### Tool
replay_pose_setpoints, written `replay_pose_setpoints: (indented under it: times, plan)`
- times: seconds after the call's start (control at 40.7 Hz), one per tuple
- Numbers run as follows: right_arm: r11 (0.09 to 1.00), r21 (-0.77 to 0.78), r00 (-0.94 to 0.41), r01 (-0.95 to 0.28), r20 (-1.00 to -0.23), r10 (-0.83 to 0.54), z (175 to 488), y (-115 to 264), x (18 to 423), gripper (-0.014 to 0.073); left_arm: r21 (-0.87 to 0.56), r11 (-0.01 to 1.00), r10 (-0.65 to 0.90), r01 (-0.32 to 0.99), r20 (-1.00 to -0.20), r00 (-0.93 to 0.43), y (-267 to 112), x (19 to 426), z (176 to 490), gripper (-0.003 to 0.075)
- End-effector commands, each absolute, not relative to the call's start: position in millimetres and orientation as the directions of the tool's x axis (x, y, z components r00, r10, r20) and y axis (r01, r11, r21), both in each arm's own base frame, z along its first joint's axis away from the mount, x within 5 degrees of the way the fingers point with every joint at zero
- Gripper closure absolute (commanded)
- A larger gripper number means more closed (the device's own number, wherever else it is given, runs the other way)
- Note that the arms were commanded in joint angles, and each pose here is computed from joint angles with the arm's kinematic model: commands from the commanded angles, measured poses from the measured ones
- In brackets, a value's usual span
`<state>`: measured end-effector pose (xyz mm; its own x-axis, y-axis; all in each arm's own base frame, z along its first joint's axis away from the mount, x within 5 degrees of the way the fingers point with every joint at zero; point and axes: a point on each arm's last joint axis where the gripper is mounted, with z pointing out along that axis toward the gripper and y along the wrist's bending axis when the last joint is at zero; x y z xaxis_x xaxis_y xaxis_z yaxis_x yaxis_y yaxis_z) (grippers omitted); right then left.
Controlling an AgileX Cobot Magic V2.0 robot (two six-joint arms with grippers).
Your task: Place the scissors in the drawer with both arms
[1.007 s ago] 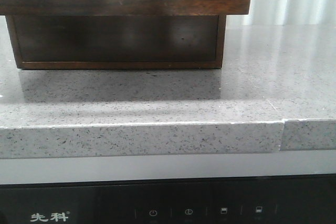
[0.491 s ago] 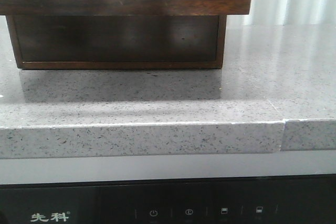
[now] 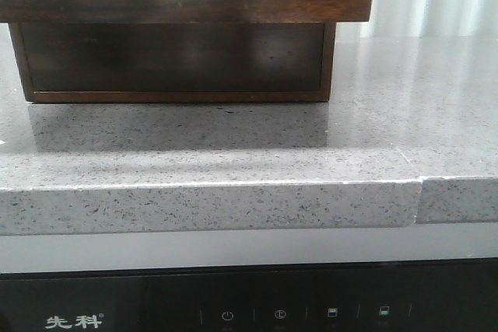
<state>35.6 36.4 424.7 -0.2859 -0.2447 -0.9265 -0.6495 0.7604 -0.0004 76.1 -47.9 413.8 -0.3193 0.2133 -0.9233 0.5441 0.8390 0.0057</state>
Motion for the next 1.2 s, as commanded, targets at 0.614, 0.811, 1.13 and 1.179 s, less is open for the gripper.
replay_pose_setpoints:
  times: [0.614,0.811,1.13,1.179]
  plan:
    - [0.768,-0.007,-0.223,-0.640,-0.955,-0.194,435.7,37.1,37.9,0.0712,-0.006,0.865,0.130,0.501,-0.963,-0.237,-43.1,73.4,426.5,0.0741]
    - [0.768,-0.007,-0.223,-0.640,-0.955,-0.194,435.7,37.1,37.9,0.0712,0.044,0.956,0.104,0.290,-0.975,-0.195,-21.0,62.7,402.3,0.0741]
    - [0.768,-0.007,-0.223,-0.640,-0.955,-0.194,435.7,37.1,37.9,0.0712,0.050,0.998,0.054,0.048,-0.995,-0.085,-5.2,45.1,315.6,0.0741]
    - [0.768,-0.007,-0.223,-0.640,-0.955,-0.194,435.7,37.1,37.9,0.0712,0.037,0.999,0.039,0.036,-0.997,-0.061,-4.6,46.4,304.0,0.0741]
